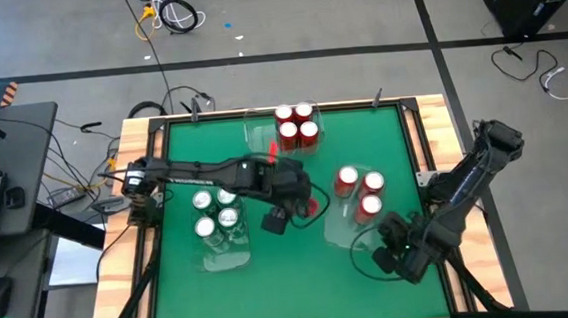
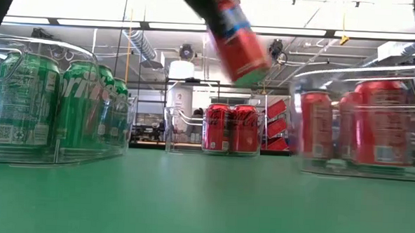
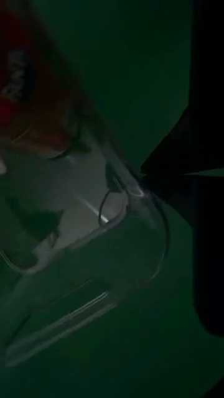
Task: Sort soda cans
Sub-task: Put the red soda can into the middle right transparent bin
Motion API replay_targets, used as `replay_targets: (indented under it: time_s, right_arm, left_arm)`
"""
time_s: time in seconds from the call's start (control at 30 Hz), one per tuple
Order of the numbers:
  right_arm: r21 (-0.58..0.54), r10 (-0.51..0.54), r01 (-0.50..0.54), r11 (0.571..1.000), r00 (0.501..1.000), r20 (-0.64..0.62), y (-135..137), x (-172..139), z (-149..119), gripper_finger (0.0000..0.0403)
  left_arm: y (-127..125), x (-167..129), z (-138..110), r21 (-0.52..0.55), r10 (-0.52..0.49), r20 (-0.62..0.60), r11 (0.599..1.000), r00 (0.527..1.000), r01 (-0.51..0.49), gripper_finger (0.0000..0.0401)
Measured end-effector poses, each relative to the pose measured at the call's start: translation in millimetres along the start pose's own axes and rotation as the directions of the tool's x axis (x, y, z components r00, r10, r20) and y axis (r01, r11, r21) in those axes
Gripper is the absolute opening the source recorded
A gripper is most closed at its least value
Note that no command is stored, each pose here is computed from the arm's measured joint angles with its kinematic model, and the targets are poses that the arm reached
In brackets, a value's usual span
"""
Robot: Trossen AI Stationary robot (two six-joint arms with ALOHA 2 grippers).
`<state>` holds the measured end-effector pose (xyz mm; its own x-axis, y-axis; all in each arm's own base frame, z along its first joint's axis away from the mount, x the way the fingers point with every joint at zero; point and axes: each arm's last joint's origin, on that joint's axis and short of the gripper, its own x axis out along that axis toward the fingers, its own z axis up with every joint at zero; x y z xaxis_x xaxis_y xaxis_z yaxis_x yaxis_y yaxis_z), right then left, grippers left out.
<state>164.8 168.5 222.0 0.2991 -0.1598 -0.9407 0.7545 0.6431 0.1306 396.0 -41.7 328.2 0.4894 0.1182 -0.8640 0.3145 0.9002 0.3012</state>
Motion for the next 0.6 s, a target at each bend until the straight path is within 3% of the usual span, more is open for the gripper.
replay_targets:
  time_s: [0.1,0.23,0.47,0.6]
  right_arm:
    - [-0.044,0.029,-0.029,0.999,0.999,0.014,8,7,11,0.0000]
    - [-0.100,0.057,-0.053,0.994,0.998,0.030,16,4,23,0.0000]
    - [-0.121,0.059,-0.054,0.991,0.998,0.037,14,-30,33,0.0000]
    - [-0.142,0.027,-0.020,0.990,0.999,0.046,10,-50,38,0.0000]
  left_arm:
    - [14,-2,7,-0.061,-0.016,0.120,0.998,0.993,0.024,0.0290]
    - [27,0,6,-0.106,-0.021,0.165,0.994,0.986,0.039,0.0290]
    - [45,2,6,-0.141,0.016,0.227,0.990,0.974,0.017,0.0290]
    - [45,21,11,-0.128,0.003,0.230,0.991,0.973,0.027,0.0290]
